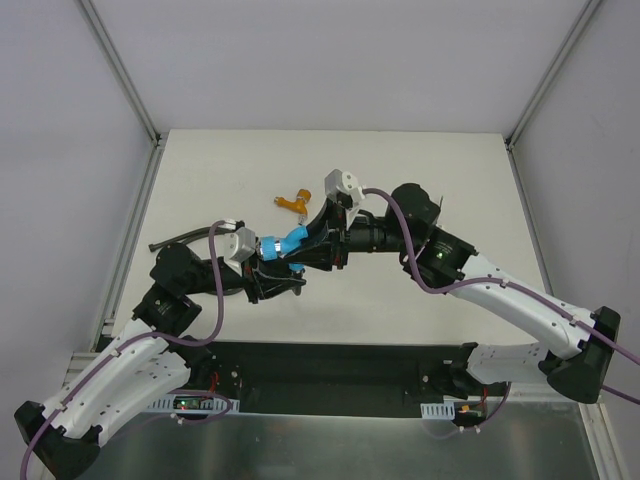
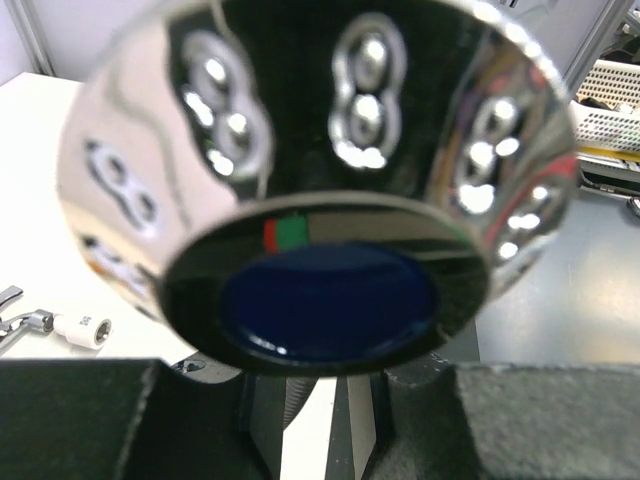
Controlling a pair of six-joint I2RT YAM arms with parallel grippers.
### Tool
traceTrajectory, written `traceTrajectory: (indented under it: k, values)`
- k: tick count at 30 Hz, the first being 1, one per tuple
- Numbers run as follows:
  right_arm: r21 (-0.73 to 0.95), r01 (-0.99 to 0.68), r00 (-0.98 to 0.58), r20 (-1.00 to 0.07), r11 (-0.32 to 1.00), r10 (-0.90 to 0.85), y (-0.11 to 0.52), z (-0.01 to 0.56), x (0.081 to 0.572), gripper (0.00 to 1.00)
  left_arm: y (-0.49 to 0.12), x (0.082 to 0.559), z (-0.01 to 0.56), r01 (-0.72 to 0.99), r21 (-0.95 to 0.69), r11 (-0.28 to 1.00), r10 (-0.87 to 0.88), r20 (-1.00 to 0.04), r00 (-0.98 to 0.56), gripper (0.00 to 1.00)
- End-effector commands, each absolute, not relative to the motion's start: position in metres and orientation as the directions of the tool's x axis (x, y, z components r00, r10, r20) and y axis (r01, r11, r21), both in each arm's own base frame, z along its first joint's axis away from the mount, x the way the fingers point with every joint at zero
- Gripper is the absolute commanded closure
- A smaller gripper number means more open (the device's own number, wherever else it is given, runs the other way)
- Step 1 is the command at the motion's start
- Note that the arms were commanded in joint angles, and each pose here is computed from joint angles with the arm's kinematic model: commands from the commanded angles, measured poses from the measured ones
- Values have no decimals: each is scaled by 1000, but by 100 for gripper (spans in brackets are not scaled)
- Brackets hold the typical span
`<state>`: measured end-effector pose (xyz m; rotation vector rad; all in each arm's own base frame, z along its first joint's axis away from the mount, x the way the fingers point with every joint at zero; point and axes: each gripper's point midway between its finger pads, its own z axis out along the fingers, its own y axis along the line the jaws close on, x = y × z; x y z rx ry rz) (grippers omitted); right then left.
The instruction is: Install the water faucets
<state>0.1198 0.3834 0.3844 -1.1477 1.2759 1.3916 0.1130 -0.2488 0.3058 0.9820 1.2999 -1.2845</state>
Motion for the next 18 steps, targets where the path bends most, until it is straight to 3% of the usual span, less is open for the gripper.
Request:
traceTrajectory:
  k: [1,5,18]
  values:
    - [107,-993,-112,-987,-47,116,381,411,121,98,-244,116,340,990,-62,130,-177,-983,-39,100]
    - [69,-997,-67,-993,22,93,384,400,121,98,-242,124,339,981,-69,184,-182,-983,-35,100]
    - [-56,-862,52,-998,504,-22,392,365,159,98,-223,158,339,907,-89,412,-216,-976,2,100]
